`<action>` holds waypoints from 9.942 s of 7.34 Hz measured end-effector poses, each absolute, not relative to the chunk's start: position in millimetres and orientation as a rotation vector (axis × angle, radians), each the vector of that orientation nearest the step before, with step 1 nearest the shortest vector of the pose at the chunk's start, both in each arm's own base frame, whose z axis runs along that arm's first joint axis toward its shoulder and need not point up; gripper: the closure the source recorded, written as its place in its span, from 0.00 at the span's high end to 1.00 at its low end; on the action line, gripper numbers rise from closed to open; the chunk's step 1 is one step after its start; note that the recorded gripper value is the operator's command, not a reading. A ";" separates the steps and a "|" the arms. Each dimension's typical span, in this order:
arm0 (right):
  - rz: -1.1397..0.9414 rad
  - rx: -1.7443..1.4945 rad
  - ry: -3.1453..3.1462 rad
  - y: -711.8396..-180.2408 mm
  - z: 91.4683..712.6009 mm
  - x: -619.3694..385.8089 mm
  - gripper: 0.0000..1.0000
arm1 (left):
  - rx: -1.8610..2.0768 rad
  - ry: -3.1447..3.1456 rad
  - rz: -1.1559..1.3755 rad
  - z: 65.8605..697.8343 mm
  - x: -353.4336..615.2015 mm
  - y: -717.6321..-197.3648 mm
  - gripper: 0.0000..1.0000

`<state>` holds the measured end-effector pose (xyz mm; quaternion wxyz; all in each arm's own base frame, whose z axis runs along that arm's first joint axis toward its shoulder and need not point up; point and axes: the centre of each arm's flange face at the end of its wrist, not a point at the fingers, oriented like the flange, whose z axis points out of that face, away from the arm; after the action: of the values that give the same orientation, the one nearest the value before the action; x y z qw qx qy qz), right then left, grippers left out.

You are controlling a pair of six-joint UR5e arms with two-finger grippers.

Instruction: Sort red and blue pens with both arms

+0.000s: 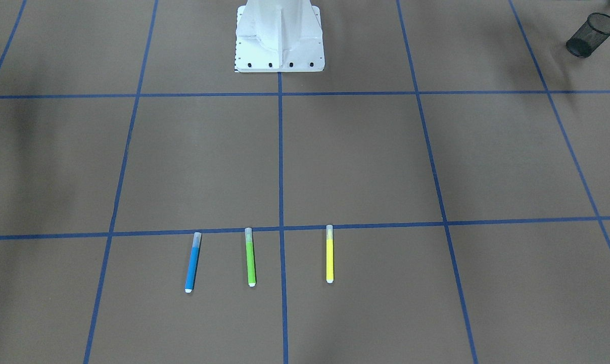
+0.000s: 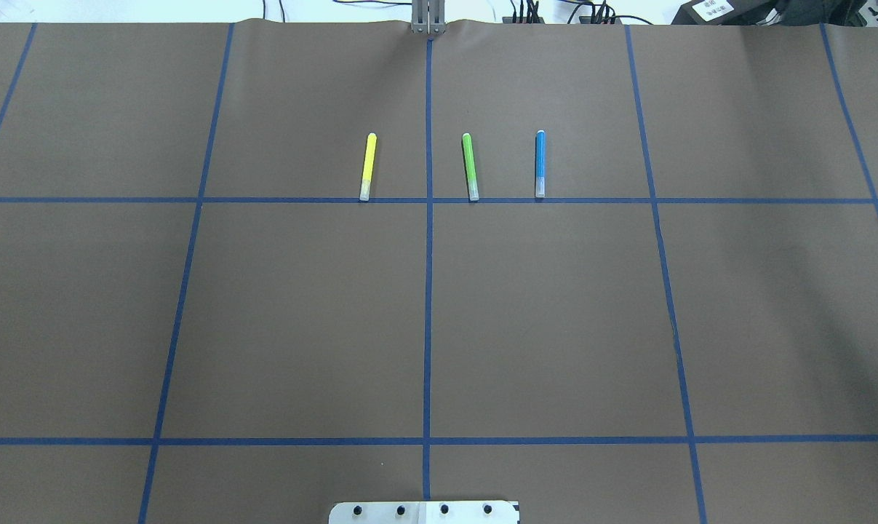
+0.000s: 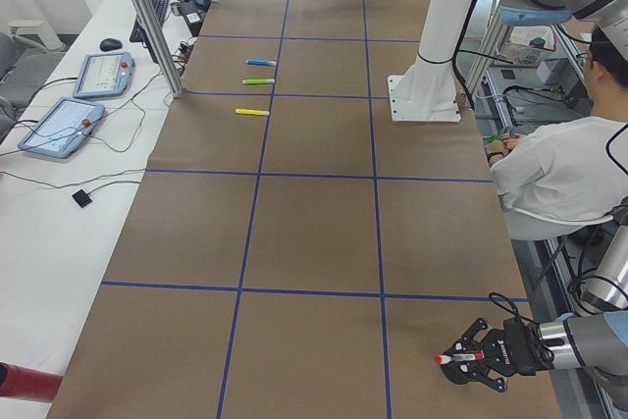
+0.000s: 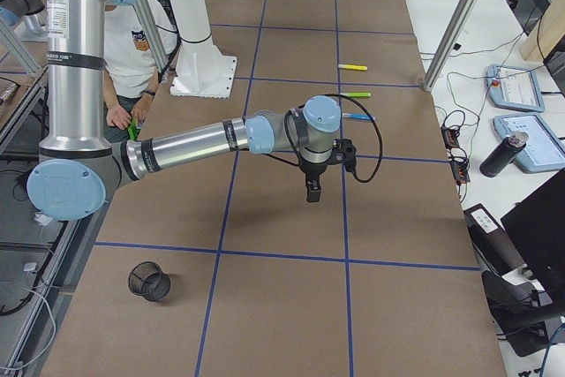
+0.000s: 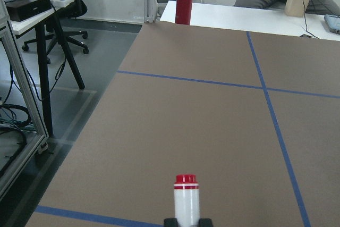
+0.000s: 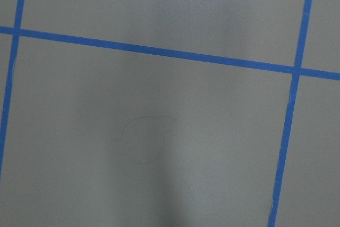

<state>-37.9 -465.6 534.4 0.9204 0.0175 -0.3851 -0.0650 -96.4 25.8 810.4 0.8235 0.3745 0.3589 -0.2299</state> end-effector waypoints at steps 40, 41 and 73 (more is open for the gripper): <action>-0.127 -0.007 -0.785 -461.2 554.3 -41.8 1.00 | 1.168 0.642 -0.615 825.3 -58.3 87.0 0.34; -0.127 -0.007 -0.785 -461.1 554.4 -41.9 1.00 | 1.173 0.642 -0.613 824.8 -58.3 87.1 0.80; 0.026 -0.006 -0.837 -588.5 393.0 -290.9 0.99 | 0.293 0.991 0.031 632.3 101.1 -527.5 0.95</action>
<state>-290.9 -588.5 393.0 0.9137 -0.0032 -0.4063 0.0124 101.1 -527.5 632.3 0.8692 0.1402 0.4739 0.0150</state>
